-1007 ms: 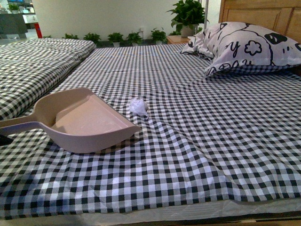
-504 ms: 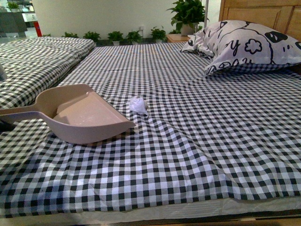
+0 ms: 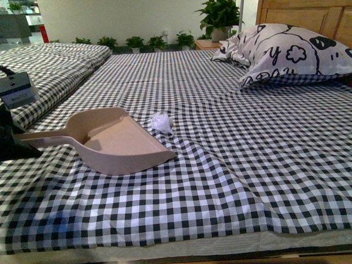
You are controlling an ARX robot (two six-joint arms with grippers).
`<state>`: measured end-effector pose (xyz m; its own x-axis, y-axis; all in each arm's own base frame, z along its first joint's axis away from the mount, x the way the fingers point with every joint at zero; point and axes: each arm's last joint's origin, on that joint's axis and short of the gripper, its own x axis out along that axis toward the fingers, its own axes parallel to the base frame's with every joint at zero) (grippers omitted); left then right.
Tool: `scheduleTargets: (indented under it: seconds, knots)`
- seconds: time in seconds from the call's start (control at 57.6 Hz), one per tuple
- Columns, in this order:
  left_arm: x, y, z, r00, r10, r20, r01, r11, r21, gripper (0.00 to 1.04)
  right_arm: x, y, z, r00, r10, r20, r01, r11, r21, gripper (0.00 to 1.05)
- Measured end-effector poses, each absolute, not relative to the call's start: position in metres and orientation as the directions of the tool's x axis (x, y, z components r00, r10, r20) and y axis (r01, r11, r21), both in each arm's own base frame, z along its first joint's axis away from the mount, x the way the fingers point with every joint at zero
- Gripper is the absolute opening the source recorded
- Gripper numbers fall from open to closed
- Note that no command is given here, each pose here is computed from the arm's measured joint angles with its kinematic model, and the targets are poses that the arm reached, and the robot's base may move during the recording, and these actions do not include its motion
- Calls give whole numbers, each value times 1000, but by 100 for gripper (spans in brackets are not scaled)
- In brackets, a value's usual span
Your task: Clean up trash
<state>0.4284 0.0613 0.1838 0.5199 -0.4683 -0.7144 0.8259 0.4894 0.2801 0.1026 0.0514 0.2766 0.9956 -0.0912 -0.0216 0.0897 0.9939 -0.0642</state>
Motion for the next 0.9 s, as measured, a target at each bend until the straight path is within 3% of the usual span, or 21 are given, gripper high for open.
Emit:
scheduleTargets:
  seconds: [0.33, 0.729, 0.903]
  knots:
    - [433, 62, 191, 474, -435, -765, 840, 484, 245, 27, 103, 51, 277, 996, -91, -22, 90, 994, -64, 21]
    - [433, 62, 191, 473, -430, -769, 841, 480, 249, 27, 103, 51, 277, 996, -92, -22, 90, 994, -64, 21]
    - [433, 62, 191, 472, -428, -771, 841, 480, 248, 27, 130, 53, 277, 944, 31, -330, -54, 997, -61, 21]
